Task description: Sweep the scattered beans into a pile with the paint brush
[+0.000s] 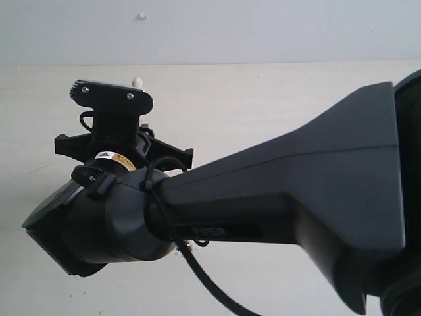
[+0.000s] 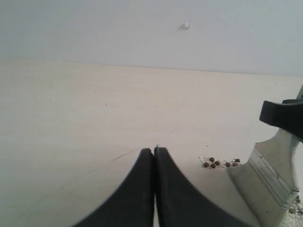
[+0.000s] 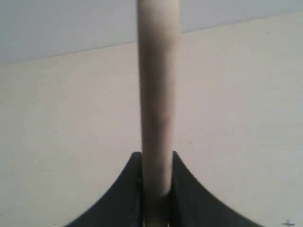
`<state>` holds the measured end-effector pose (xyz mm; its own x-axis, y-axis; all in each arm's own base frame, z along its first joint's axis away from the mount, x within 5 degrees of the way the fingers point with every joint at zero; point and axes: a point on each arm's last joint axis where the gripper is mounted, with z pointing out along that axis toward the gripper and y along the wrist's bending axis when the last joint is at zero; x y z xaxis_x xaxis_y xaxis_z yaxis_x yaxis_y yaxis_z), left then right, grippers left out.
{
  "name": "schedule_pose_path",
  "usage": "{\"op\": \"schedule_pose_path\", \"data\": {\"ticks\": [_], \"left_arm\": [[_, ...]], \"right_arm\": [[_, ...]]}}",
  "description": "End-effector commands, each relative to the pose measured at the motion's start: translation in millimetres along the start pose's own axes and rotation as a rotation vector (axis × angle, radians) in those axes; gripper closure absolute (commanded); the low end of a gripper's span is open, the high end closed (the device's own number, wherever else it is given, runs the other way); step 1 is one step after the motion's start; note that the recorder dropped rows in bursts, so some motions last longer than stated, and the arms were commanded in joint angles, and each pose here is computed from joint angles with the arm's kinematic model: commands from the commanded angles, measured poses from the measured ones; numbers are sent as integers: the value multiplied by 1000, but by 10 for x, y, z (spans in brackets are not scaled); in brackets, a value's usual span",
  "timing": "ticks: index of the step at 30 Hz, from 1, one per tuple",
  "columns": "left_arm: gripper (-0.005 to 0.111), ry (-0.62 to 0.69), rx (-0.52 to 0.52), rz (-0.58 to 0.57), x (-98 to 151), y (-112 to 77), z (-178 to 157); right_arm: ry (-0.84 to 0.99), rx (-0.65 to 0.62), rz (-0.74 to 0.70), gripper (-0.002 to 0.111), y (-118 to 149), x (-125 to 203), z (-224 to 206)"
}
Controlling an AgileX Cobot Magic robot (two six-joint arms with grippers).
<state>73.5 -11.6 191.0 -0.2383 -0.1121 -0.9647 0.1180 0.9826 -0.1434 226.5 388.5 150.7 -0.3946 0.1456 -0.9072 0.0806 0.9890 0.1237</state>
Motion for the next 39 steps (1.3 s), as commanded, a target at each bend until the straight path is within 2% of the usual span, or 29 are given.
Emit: {"op": "schedule_pose_path", "data": {"ticks": [1,4,7,9,12,17,21,23,30,36,39], "left_arm": [[107,-3,-2,4,-1,2,-2],[107,-3,-2,4,-1,2,-2],[107,-3,-2,4,-1,2,-2],[107,-3,-2,4,-1,2,-2],[107,-3,-2,4,-1,2,-2],[107,-3,-2,4,-1,2,-2],[107,-3,-2,4,-1,2,-2],[107,-3,-2,4,-1,2,-2],[107,-3,-2,4,-1,2,-2],[107,-3,-2,4,-1,2,-2],[107,-3,-2,4,-1,2,-2]], "right_arm": [[-33,21,-19,108,-22,-225,-104],[-34,-29,45,108,20,-377,-261],[-68,-158,84,108,135,-476,-371],[-79,-294,120,108,256,-464,-368],[-98,-342,185,108,294,-369,-238],[-64,-305,243,108,226,-125,101],[36,-256,268,108,130,23,355],[70,-199,283,108,71,43,397],[60,21,230,108,-127,-27,371],[10,57,204,108,-164,-184,305],[7,7,198,108,-114,-234,262]]}}
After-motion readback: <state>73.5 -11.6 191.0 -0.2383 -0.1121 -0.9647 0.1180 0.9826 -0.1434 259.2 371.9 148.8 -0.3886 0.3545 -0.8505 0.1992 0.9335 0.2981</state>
